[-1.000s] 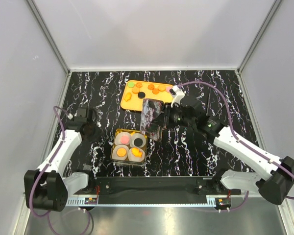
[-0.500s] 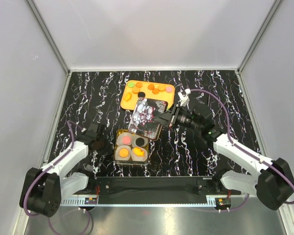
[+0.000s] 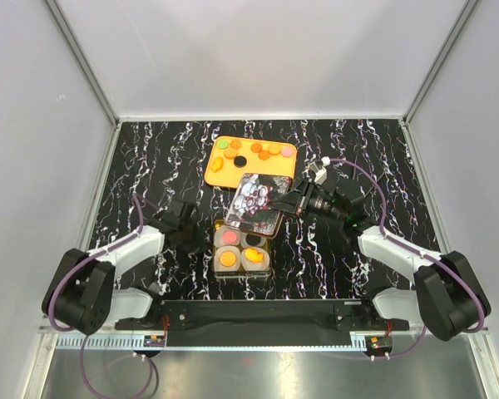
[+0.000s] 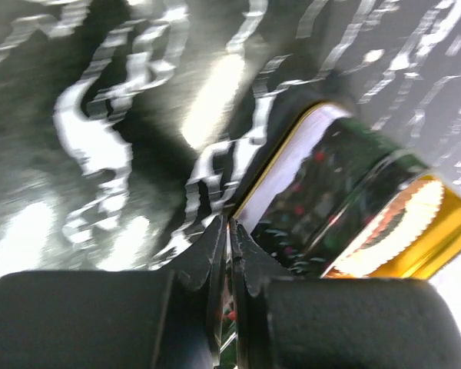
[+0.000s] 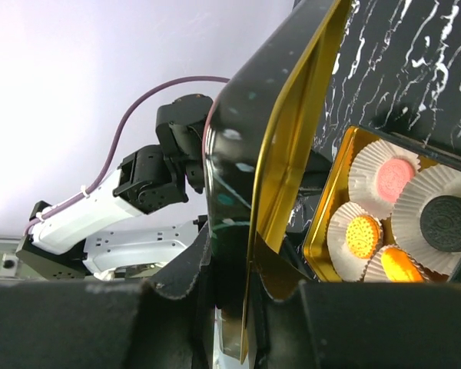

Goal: Pack the cookies

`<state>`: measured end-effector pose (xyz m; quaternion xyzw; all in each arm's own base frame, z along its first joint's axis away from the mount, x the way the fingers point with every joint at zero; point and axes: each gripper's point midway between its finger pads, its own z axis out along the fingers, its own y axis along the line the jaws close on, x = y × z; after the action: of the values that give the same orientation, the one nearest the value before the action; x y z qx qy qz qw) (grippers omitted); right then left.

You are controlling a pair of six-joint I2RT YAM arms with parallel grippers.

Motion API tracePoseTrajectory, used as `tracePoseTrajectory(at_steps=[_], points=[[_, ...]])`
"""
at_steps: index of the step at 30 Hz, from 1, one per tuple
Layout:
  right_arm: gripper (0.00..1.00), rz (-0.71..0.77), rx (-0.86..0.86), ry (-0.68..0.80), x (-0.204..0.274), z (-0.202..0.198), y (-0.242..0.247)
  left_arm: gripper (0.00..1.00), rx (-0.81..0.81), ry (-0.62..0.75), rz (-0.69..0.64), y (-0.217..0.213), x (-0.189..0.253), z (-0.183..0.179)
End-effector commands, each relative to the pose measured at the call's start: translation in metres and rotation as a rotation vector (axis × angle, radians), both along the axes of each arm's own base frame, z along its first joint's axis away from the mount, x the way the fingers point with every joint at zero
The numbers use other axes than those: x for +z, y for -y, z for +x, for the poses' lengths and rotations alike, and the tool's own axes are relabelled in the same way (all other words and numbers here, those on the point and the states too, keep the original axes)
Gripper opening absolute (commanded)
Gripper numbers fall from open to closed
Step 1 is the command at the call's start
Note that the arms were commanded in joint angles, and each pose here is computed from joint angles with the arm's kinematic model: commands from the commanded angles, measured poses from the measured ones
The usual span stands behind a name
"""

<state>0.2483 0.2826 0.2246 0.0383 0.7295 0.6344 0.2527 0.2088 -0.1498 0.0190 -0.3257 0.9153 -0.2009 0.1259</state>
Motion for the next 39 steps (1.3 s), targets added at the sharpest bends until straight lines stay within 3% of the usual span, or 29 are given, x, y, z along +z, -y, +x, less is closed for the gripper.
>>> tracePoseTrajectory(at_steps=[1, 8, 11, 17, 24, 30, 34, 39], points=[[0.00, 0.075, 0.050, 0.064, 0.018, -0.006, 0.003, 0.10, -0.022, 0.120, -0.118, 0.034, 0.031, 0.037], [0.00, 0.070, 0.065, 0.036, 0.003, -0.012, 0.008, 0.13, -0.043, 0.139, -0.102, 0.041, 0.039, 0.052], [0.00, 0.073, 0.084, 0.011, -0.006, -0.017, 0.008, 0.19, -0.023, 0.117, -0.028, 0.015, 0.034, 0.052], [0.00, 0.152, 0.115, -0.050, -0.018, -0.023, 0.006, 0.31, 0.046, 0.139, -0.027, -0.037, 0.043, 0.061], [0.00, 0.202, 0.141, -0.044, -0.024, -0.033, 0.003, 0.36, -0.053, 0.149, -0.100, -0.023, 0.047, 0.057], [0.00, 0.184, 0.172, -0.049, -0.034, -0.041, -0.011, 0.47, -0.108, 0.155, -0.181, -0.006, 0.038, 0.042], [0.00, 0.188, 0.191, -0.063, -0.042, -0.047, -0.016, 0.46, -0.136, 0.152, -0.211, 0.001, 0.037, 0.035], [0.00, 0.208, 0.222, -0.083, -0.054, -0.053, -0.025, 0.35, -0.157, 0.137, -0.212, 0.008, 0.031, 0.028]])
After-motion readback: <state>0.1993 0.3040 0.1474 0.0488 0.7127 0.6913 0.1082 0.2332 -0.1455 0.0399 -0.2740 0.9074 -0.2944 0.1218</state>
